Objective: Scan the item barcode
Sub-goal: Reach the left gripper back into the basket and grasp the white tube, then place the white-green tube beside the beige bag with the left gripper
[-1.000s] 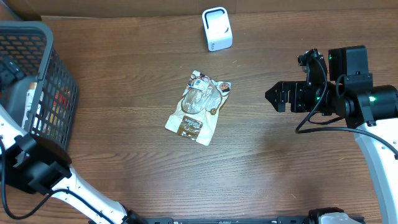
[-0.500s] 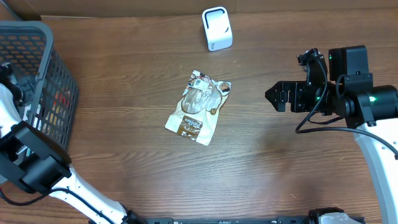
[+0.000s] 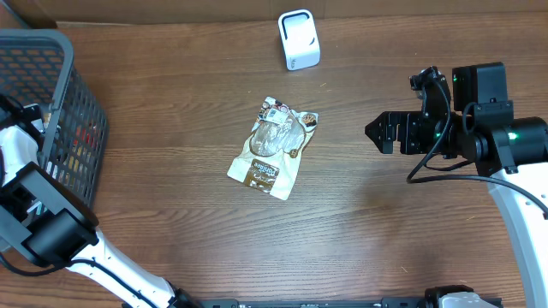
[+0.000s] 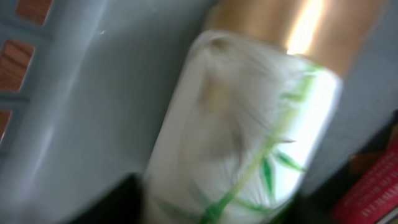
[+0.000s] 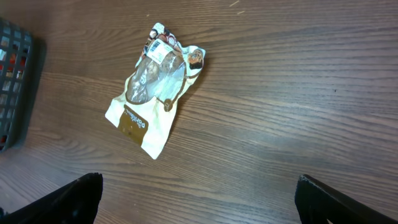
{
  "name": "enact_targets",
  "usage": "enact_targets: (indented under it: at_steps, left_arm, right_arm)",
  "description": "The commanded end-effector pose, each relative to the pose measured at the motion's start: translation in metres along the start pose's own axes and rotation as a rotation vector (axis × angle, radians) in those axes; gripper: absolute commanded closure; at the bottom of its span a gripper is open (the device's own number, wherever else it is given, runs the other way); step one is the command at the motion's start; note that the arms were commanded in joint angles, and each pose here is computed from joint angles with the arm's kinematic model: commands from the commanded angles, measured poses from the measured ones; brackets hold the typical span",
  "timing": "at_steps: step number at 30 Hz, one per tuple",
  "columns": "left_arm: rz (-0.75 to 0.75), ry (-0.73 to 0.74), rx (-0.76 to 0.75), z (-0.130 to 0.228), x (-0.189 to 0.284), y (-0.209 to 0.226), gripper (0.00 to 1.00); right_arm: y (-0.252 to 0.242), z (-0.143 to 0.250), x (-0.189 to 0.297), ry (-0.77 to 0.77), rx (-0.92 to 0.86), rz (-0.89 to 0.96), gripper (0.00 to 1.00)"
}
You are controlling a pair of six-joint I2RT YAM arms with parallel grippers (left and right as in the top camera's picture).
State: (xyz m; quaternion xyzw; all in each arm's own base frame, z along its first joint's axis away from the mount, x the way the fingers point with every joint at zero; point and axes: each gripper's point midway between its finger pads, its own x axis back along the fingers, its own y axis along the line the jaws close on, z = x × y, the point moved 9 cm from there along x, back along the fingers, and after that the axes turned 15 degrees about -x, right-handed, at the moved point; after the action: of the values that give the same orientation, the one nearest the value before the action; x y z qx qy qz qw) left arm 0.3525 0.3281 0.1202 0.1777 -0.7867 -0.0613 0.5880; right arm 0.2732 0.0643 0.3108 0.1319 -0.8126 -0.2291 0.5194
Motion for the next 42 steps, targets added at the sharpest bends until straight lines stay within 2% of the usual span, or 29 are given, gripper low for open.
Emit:
enact_targets:
  at_steps: [1, 4, 9, 13, 17, 25, 31, 36, 39, 42]
  left_arm:
    - [0.042, 0.067, -0.019, 0.016, -0.014, -0.015, 0.77]
    - [0.051, 0.036, 0.008, 0.012, -0.012, -0.014, 0.95]
    - [0.051, -0.008, 0.052, -0.004, 0.002, -0.006, 0.96]
    - [0.029, -0.050, 0.102, -0.026, 0.032, 0.012, 0.96]
    - [0.036, -0.137, 0.179, -0.050, 0.079, 0.029, 0.96]
    - [0.052, -0.406, 0.210, -0.080, 0.202, 0.050, 0.96]
    - [0.099, -0.631, 0.174, -0.075, 0.297, 0.043, 0.96]
    - [0.268, -0.831, 0.080, -0.047, 0.388, 0.011, 0.96]
    - [0.350, -0.864, 0.037, -0.030, 0.418, -0.010, 0.96]
    - [0.439, -0.828, -0.005, -0.023, 0.429, -0.039, 0.96]
  right_arm:
    - [0.006, -0.004, 0.005, -0.022, 0.025, -0.013, 0.00]
    - [0.006, -0.004, 0.005, -0.023, 0.025, -0.013, 0.00]
    - [0.006, -0.004, 0.005, -0.026, 0.026, -0.014, 0.00]
    - [0.006, -0.005, 0.005, -0.026, 0.027, -0.015, 0.00]
    - [0.006, -0.005, 0.005, -0.026, 0.026, -0.015, 0.00]
    - [0.006, -0.004, 0.005, -0.026, 0.026, -0.015, 0.00]
    - [0.006, -0.004, 0.005, -0.025, 0.026, -0.015, 0.00]
    - [0.006, -0.004, 0.005, -0.026, 0.026, -0.015, 0.00]
    - [0.006, -0.004, 0.005, -0.026, 0.026, -0.015, 0.00]
    - [0.006, -0.004, 0.005, -0.025, 0.026, -0.015, 0.00]
